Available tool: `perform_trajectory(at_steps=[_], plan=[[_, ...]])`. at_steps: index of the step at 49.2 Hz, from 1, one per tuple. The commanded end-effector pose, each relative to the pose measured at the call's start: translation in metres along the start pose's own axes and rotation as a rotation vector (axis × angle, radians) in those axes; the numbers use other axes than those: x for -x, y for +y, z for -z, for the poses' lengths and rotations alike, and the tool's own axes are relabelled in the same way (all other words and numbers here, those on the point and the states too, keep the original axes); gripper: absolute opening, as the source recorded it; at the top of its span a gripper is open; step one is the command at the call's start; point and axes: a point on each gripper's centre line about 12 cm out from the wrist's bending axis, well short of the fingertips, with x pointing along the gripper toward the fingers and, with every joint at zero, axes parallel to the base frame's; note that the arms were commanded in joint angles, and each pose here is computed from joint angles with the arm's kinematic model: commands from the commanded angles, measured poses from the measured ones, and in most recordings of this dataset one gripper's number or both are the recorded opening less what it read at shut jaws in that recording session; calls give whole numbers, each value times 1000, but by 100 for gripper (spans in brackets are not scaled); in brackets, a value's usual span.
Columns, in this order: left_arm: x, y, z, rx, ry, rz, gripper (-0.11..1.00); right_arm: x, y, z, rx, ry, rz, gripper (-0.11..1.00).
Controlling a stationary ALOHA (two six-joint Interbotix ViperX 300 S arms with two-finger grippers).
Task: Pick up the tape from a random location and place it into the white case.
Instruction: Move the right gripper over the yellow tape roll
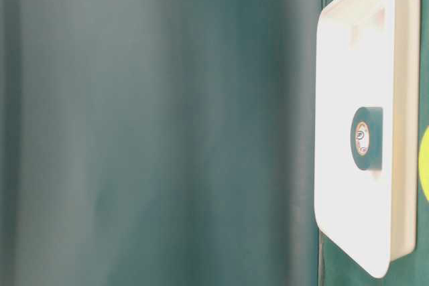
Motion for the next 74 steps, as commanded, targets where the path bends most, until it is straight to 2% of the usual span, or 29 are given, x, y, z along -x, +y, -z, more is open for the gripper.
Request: perform_trajectory(at_steps=[1,19,47,60,74], plan=[[-1,0,-4,3,-9,-1,92,-11,1,-15,-2,-25,-3,91],[-2,1,-3,3,-3,-2,92,-65,4,-28,2,28,-14,91],[-2,0,-3,5,-3,0,91,-147,5,-51,2,40,-14,91],[-2,0,-3,5,-3,0,91,-167,5,-60,5,35,-14,91],[-3,0,-2,3,5,-1,91,-168,5,-59,2,40,-14,91]])
